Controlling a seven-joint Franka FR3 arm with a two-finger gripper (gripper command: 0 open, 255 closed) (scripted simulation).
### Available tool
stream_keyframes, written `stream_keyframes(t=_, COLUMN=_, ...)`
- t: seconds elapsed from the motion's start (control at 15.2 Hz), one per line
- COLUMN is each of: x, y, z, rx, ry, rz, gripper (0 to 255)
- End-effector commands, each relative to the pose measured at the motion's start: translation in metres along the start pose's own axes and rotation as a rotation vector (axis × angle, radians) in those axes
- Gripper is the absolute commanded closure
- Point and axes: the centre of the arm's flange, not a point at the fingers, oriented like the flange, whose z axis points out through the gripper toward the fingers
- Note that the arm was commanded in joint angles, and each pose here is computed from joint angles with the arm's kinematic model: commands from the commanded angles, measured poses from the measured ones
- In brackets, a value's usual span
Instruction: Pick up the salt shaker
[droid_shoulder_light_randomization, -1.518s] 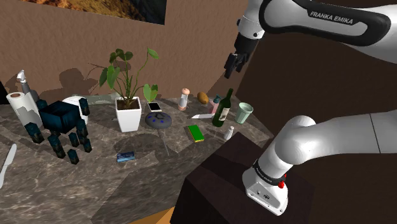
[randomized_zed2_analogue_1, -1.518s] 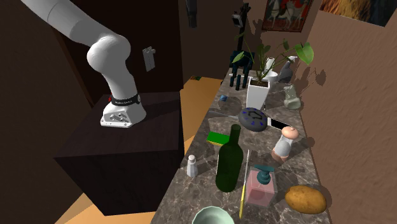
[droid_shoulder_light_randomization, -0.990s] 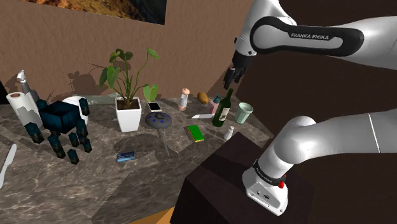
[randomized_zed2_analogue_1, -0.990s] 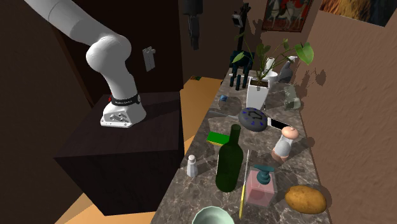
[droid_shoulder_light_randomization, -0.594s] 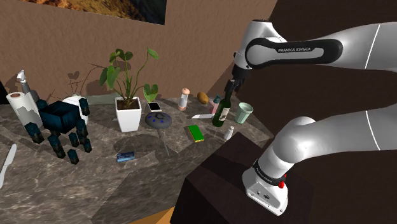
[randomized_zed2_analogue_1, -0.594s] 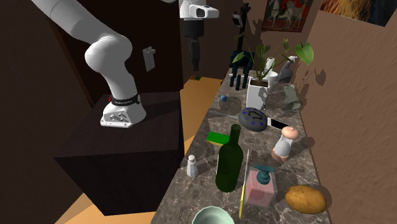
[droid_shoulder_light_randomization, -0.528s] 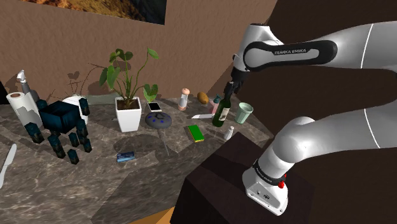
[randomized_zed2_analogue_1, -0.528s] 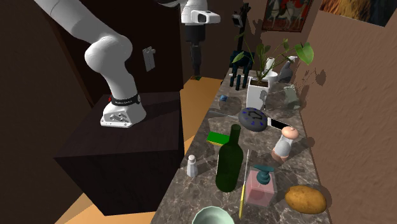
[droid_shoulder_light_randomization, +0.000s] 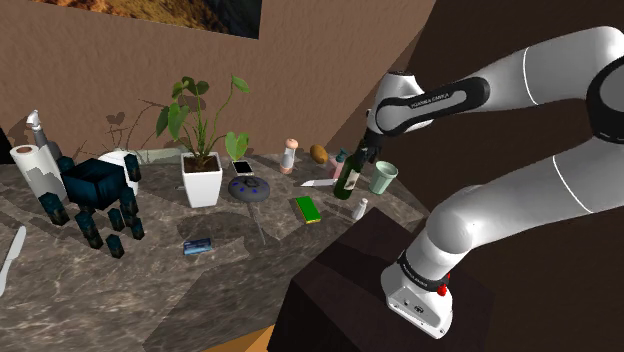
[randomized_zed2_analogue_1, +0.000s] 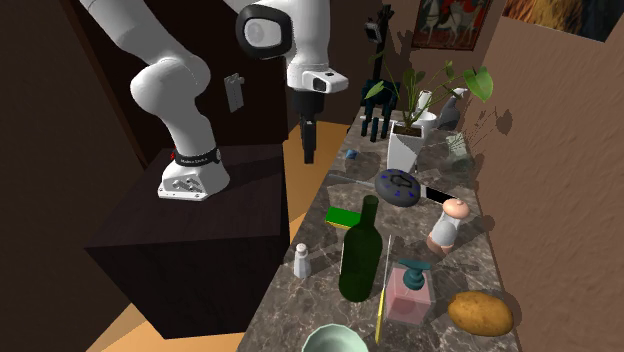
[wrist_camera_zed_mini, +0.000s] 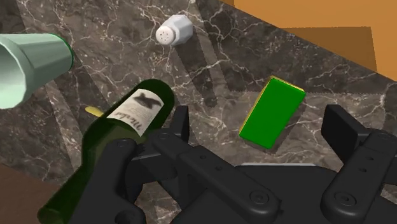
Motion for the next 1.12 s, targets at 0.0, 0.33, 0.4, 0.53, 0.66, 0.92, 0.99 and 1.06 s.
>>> stream_keyframes(t=0.0, x=-0.001, y=0.011, z=0.024, rx=0.002, ry=-0.006, rz=0.003, gripper=0)
stream_keyframes(t=0.33, x=-0.002, y=0.043, z=0.082, rx=0.007, ry=-0.026, rz=0.011, gripper=0)
stream_keyframes(t=0.4, x=-0.002, y=0.049, z=0.094, rx=0.008, ry=-0.03, rz=0.012, gripper=0)
stream_keyframes(t=0.53, x=-0.003, y=0.062, z=0.118, rx=0.011, ry=-0.038, rz=0.015, gripper=0)
stream_keyframes(t=0.66, x=-0.004, y=0.074, z=0.141, rx=0.013, ry=-0.046, rz=0.019, gripper=0)
stream_keyframes(t=0.92, x=-0.007, y=0.099, z=0.188, rx=0.017, ry=-0.061, rz=0.025, gripper=0)
stream_keyframes(t=0.99, x=-0.007, y=0.104, z=0.197, rx=0.018, ry=-0.065, rz=0.026, gripper=0)
stream_keyframes(t=1.06, x=-0.007, y=0.104, z=0.202, rx=0.018, ry=-0.065, rz=0.026, gripper=0)
